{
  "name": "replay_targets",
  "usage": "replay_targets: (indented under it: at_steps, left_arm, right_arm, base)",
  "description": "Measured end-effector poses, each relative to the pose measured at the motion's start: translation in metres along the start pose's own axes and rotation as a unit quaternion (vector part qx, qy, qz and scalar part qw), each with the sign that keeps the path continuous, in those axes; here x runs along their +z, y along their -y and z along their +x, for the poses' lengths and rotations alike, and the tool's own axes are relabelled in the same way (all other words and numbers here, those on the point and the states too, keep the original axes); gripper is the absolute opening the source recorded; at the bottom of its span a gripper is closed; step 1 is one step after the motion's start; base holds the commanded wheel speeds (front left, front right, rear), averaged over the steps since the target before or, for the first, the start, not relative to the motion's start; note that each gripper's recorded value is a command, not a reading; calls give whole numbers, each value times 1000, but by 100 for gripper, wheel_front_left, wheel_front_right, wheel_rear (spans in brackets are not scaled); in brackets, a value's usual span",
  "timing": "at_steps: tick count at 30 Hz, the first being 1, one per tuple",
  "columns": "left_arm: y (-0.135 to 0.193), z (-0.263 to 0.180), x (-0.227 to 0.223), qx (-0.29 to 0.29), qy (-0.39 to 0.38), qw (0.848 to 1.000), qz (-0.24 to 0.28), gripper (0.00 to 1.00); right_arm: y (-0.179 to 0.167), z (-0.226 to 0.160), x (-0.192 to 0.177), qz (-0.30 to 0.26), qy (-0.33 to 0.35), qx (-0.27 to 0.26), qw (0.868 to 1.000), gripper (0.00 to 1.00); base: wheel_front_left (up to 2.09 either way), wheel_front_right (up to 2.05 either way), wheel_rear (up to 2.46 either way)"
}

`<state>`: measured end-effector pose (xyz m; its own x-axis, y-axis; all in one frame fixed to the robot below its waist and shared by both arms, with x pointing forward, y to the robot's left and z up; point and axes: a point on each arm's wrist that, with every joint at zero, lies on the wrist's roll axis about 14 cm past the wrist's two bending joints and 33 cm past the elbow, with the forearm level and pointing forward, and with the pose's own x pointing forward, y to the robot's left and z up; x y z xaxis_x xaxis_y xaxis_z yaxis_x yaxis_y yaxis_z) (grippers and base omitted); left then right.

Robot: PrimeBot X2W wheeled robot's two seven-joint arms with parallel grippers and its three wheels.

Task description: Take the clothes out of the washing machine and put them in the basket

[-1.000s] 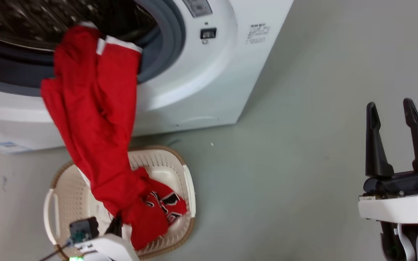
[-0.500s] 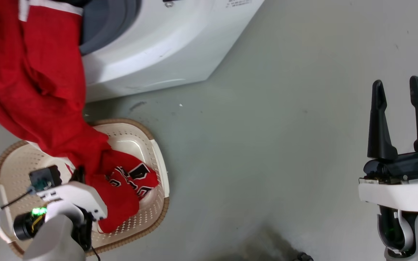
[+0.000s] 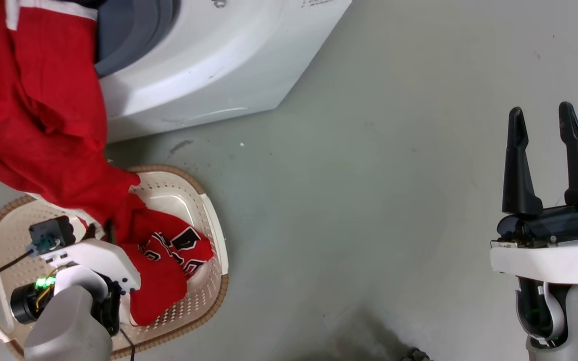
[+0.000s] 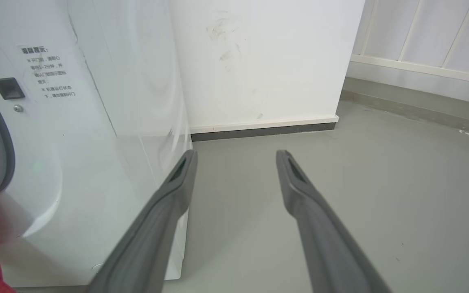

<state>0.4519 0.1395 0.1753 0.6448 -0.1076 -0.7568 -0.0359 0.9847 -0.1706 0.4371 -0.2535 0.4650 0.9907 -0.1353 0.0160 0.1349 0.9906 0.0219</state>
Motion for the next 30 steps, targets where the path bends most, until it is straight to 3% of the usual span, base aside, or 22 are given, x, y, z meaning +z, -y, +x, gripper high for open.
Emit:
replay_targets:
  at_steps: [7,16,30]
  left_arm:
    - [4,-31,13,-8,31,1000,2,100]
    - [2,-83,58,-10,130,991,5,100]
    - [12,-155,166,-32,324,945,32,100]
  right_arm:
    - [-1,-7,26,5,31,2,999,100]
    - [-6,-25,54,14,57,9,998,100]
    - [-12,-44,82,25,83,19,996,100]
  base:
    - [0,0,0]
    - [0,0,0]
    - [0,0,0]
